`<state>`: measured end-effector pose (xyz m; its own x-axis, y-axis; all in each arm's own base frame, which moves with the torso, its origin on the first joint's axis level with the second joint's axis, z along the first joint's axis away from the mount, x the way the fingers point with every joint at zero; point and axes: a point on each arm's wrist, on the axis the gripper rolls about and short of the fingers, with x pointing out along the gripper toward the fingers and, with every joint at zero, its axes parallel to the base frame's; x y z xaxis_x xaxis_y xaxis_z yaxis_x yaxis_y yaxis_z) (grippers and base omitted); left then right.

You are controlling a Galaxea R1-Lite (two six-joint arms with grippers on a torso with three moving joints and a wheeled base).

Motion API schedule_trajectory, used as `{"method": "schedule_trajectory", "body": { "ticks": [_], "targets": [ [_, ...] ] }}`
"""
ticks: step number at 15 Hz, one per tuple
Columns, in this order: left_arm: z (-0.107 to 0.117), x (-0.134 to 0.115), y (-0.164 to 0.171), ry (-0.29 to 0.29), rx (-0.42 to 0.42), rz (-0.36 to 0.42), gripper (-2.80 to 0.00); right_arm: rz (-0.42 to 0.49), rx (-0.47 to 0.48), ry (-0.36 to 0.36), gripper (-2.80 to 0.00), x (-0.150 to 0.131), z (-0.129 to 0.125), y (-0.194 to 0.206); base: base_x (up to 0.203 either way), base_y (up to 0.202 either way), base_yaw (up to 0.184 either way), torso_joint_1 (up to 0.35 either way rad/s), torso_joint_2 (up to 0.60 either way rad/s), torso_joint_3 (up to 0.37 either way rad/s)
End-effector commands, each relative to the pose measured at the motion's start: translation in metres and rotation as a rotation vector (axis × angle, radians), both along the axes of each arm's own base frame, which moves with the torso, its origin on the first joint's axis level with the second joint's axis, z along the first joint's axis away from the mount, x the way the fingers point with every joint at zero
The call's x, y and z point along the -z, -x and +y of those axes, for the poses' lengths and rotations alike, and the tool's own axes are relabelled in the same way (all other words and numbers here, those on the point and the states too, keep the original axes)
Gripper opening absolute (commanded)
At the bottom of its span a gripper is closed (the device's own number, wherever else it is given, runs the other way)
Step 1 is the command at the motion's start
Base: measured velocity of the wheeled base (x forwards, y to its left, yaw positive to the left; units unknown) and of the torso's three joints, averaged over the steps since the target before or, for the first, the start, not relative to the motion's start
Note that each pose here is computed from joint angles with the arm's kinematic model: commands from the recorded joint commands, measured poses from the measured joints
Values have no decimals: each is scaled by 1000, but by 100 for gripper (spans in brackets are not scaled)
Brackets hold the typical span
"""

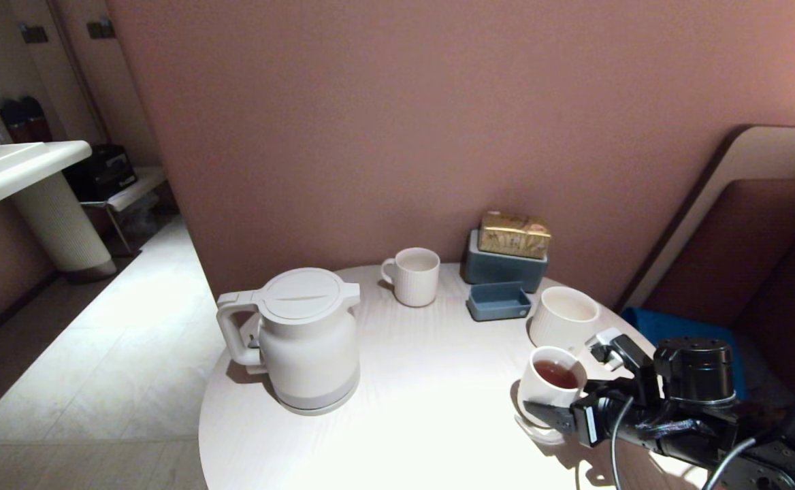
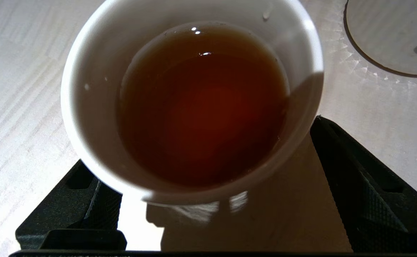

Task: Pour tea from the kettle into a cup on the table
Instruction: Pick up the cup

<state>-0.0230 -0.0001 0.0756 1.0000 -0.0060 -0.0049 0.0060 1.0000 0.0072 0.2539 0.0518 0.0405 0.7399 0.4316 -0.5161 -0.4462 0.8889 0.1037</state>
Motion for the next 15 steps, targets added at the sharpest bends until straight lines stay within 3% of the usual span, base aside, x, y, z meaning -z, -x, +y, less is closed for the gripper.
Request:
{"method": "schedule_trajectory", "body": {
  "ticks": [1, 15],
  "targets": [
    [0, 0, 0, 0, 0, 1, -280, -12, -2, -4, 0, -1, 1, -3, 0, 0, 0, 0, 0, 0],
    [0, 0, 0, 0, 0, 1, -280, -44, 6, -23, 0, 8, 5, -13, 0, 0, 0, 0, 0, 0]
  ]
}}
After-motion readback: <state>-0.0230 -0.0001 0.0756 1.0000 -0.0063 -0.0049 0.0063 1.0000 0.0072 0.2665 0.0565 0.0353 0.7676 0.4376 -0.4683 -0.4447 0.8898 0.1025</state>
